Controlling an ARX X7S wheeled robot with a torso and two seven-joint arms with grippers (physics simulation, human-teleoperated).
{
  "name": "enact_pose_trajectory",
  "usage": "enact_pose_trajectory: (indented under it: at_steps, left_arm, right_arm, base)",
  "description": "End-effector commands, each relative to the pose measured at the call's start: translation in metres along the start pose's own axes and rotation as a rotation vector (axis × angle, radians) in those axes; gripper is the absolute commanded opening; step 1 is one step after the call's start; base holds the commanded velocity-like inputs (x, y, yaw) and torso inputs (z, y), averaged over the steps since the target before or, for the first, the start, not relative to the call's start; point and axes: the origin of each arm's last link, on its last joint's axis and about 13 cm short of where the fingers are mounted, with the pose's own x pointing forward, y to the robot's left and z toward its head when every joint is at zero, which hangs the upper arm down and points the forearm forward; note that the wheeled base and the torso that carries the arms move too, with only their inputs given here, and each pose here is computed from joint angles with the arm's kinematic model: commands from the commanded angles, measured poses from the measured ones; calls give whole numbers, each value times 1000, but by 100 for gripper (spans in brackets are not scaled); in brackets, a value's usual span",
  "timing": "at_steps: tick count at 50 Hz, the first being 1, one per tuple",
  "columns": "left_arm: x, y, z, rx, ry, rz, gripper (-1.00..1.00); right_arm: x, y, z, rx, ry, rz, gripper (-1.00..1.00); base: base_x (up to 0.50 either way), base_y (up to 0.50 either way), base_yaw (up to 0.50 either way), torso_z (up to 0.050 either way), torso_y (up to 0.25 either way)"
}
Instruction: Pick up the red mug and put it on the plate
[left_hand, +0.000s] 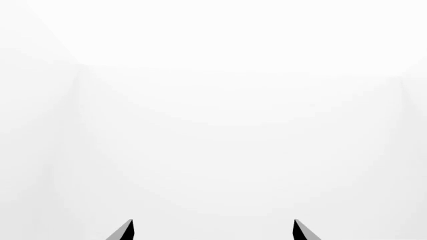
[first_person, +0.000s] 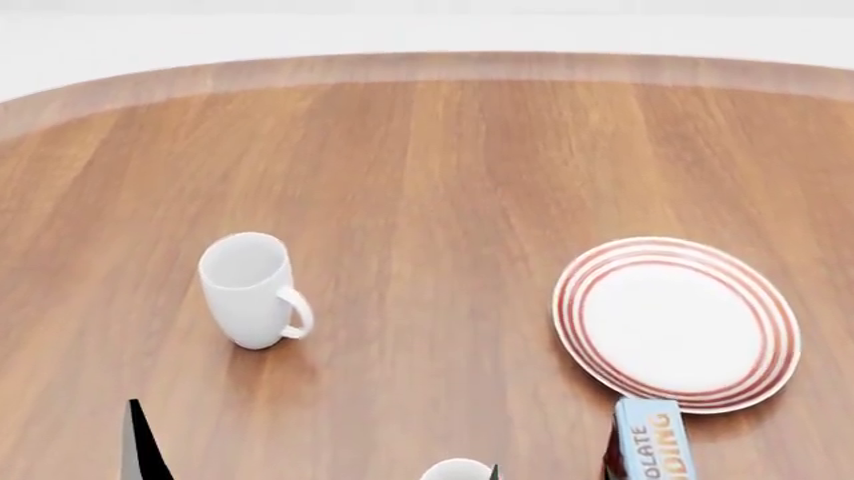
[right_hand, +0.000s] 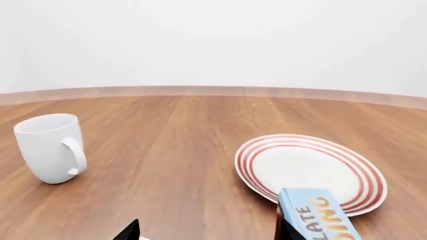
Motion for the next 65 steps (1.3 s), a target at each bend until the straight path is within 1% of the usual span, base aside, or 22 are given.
enact_pose_trajectory:
  at_steps: [1,49,58,65]
  left_arm:
    - [0,0,0,-1,-1,-1,100]
    - [1,0,1,-2,-7,2,100]
    - [1,0,1,-2,-6,5,100]
    - [0,0,0,-5,-2,7,100]
  right_arm:
    - [1,0,0,2,-1,-1,100]
    - [-1,0,0,6,-4,-4,100]
    - [0,0,0,11,-6,-2,100]
    - [-4,0,1,-24,-16,0,100]
  base:
    - [180,0,0,0,0]
    - [176,0,0,0,0]
    - [36,0,0,0,0]
    - [0,0,0,0,0]
